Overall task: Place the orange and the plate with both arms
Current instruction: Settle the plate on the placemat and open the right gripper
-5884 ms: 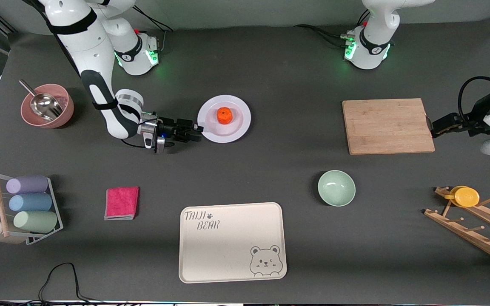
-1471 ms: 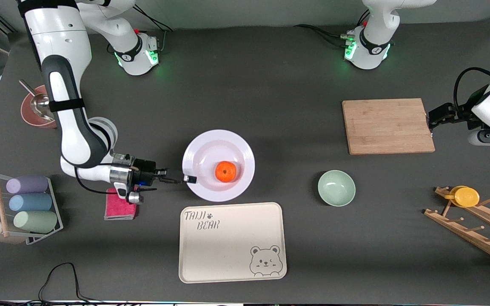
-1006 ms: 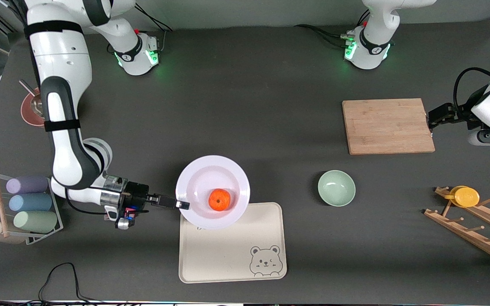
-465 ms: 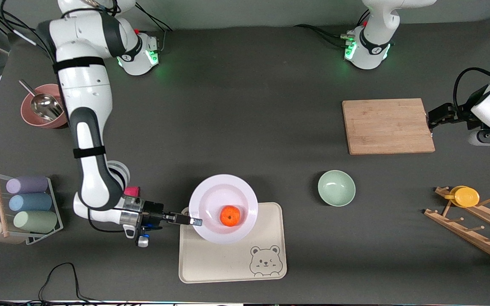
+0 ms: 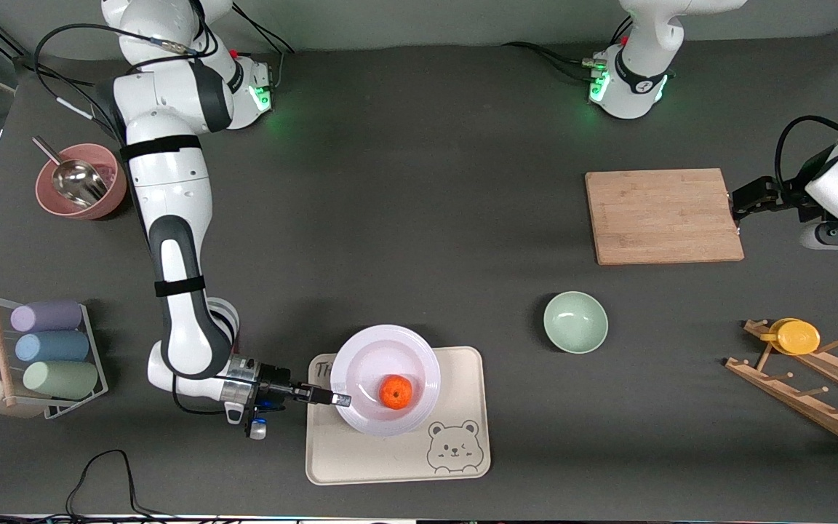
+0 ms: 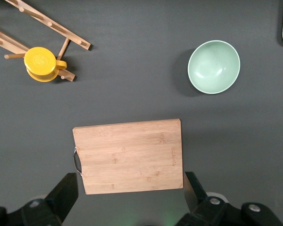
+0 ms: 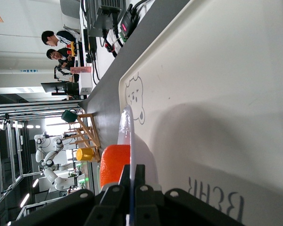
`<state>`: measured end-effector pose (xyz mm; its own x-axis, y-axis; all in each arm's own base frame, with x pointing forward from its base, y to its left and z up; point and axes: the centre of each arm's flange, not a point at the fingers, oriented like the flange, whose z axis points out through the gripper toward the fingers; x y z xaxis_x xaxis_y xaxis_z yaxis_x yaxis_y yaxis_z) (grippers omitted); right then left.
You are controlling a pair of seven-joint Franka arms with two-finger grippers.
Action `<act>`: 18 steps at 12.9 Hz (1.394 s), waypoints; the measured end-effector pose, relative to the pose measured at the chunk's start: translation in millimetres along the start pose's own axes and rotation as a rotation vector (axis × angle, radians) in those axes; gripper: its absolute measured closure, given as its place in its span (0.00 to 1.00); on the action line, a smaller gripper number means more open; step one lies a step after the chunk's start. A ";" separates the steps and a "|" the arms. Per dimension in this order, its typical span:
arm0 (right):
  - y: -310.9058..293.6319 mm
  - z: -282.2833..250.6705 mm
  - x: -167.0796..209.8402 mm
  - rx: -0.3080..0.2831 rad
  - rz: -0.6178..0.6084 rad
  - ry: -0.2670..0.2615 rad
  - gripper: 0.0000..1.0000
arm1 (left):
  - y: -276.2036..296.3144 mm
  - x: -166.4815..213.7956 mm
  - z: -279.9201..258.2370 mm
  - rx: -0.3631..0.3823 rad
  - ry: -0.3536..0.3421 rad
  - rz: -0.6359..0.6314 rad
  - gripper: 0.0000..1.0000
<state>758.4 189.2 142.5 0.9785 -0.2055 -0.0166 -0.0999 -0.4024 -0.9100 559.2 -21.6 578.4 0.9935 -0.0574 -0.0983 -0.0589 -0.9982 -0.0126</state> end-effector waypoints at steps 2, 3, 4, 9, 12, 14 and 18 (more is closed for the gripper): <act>1.9 0.2 1.8 -0.001 -0.012 0.003 0.96 | 0.0 0.0 0.0 0.000 0.000 0.000 0.00; 2.3 0.8 2.9 -0.002 -0.017 0.007 0.96 | 0.1 0.0 0.0 0.000 0.000 0.000 0.00; 3.5 3.6 3.1 -0.002 -0.022 0.013 0.96 | 0.2 0.0 0.0 0.000 0.000 0.000 0.00; 29.3 28.1 -7.3 0.048 -0.048 0.040 0.96 | 0.6 0.0 0.3 0.000 -0.001 0.001 0.00; 31.7 27.7 -3.8 0.054 -0.076 0.049 0.96 | 0.8 0.0 0.4 0.000 -0.001 0.001 0.00; 31.3 28.6 -2.9 0.055 -0.087 0.052 0.96 | 0.9 0.0 0.5 0.000 -0.002 0.002 0.00; 31.3 29.1 -2.1 0.057 -0.090 0.053 0.95 | 1.1 0.0 1.1 0.000 -0.003 0.002 0.00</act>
<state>758.5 203.0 102.0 0.9719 -0.2185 0.0873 0.0001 -0.3706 -0.9288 559.0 -22.7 577.4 0.9931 -0.0594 -0.1010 -0.0610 -0.9981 -0.0125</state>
